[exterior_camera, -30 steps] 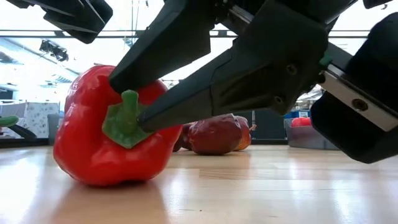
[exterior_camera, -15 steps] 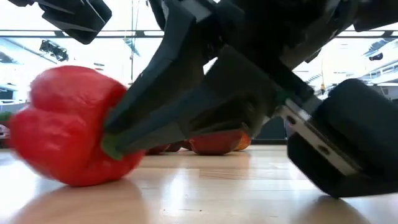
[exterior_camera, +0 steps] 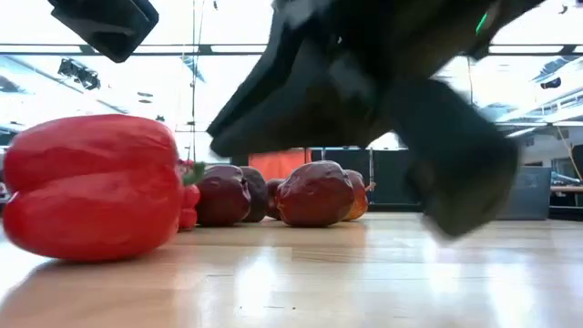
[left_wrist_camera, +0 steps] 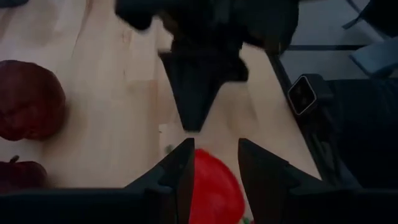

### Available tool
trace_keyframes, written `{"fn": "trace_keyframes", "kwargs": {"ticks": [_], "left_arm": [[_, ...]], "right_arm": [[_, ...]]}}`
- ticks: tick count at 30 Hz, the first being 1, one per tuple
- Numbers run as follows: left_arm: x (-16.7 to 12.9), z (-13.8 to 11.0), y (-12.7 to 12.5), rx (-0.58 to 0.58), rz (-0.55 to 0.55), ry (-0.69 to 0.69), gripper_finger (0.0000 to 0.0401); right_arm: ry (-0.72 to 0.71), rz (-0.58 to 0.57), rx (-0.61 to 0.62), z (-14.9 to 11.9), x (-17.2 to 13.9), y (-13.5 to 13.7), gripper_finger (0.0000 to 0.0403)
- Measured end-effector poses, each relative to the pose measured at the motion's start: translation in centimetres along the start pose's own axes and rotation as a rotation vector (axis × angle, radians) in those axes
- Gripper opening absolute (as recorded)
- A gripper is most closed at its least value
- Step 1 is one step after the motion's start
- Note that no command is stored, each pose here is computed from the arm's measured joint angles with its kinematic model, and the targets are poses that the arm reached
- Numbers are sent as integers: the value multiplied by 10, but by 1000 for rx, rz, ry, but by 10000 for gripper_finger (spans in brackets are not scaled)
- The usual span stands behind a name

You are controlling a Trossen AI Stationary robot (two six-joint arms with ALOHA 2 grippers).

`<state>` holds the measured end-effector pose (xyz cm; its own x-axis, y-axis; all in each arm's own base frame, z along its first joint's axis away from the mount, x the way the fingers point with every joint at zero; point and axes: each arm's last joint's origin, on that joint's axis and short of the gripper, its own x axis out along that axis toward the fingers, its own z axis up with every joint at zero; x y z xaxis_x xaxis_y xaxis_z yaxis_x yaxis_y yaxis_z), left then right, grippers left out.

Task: Sort produce into baskets
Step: Put the red bell pepper into the right black transparent bin

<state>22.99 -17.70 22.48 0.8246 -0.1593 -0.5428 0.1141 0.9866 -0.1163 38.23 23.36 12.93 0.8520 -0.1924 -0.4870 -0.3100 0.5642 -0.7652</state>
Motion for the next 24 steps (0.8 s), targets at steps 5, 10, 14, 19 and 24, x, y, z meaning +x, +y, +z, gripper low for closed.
{"fn": "trace_keyframes", "kwargs": {"ticks": [5,10,14,19,24], "left_arm": [[12,1,-7,28,-30,-59,131],[31,-3,-14,-5,-49,-36,163],[32,-3,-15,-117,-43,49,209],[26,7,-16,-280,0,179,272],[20,25,-5,-505,74,328,306]], "right_arm": [[-7,122,319,2,-15,-15,121],[37,208,513,-10,-9,-17,151],[99,206,570,-31,0,-14,153],[142,204,652,-48,9,-18,154],[157,200,684,-53,12,-21,154]]}}
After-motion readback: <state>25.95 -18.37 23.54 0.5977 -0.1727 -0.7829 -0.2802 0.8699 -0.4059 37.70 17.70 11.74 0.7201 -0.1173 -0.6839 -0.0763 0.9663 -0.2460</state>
